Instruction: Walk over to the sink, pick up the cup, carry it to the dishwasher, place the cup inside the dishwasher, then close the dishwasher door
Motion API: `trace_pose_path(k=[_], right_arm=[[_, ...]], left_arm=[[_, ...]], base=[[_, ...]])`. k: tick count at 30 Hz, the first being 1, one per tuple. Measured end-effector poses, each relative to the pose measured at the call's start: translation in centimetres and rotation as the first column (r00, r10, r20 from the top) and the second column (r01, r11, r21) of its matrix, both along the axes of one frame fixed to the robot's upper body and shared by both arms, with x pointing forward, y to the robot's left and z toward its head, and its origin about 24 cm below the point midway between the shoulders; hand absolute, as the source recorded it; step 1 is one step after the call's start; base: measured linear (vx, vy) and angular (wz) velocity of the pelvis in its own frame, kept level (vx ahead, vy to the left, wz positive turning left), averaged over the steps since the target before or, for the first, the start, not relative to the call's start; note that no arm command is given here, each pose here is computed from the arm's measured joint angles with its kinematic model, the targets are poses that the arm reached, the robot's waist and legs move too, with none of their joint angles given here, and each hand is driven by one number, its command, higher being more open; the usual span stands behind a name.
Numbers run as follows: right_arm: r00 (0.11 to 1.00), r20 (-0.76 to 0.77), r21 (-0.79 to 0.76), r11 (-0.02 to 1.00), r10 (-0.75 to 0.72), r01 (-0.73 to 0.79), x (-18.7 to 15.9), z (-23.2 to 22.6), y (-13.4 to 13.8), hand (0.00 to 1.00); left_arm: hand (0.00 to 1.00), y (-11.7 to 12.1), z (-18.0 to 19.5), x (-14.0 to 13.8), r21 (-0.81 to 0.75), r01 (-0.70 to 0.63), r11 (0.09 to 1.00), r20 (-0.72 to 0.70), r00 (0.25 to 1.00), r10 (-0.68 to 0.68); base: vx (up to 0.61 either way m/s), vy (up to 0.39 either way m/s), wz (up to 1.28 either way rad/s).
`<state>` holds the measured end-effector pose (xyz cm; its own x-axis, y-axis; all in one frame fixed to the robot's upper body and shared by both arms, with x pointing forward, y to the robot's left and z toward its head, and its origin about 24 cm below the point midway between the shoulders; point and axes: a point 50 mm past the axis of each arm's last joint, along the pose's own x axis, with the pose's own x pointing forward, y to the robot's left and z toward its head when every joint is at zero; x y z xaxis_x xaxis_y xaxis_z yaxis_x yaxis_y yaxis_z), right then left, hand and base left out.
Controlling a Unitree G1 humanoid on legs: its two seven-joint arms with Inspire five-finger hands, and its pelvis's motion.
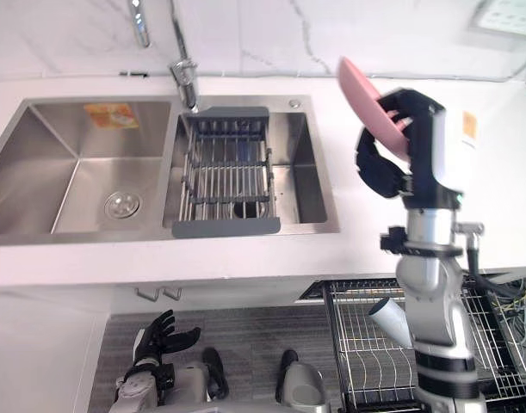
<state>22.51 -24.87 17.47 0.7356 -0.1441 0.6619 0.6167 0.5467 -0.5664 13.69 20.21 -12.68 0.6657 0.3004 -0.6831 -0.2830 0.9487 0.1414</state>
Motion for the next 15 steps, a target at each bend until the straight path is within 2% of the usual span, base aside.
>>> trace_pose_path(k=[9, 15], right_arm=[[0.957, -0.184, 0.118, 0.962, -0.223, 0.247, -4.0, -4.7, -3.8, 0.30], [0.901, -0.298, 0.165, 0.913, -0.315, 0.373, -5.6, -7.4, -5.6, 0.30]], left_arm=[[0.90, -0.6, -1.0, -1.5, -0.026, -0.010, 1.000, -0.065, 0.998, 0.009], [0.90, -1.6, -0.6, 0.1, -0.049, 0.001, 0.999, -0.015, 1.000, -0.001]], base=[[-0.04, 0.079, -0.70], [-0.07, 0.072, -0.54]])
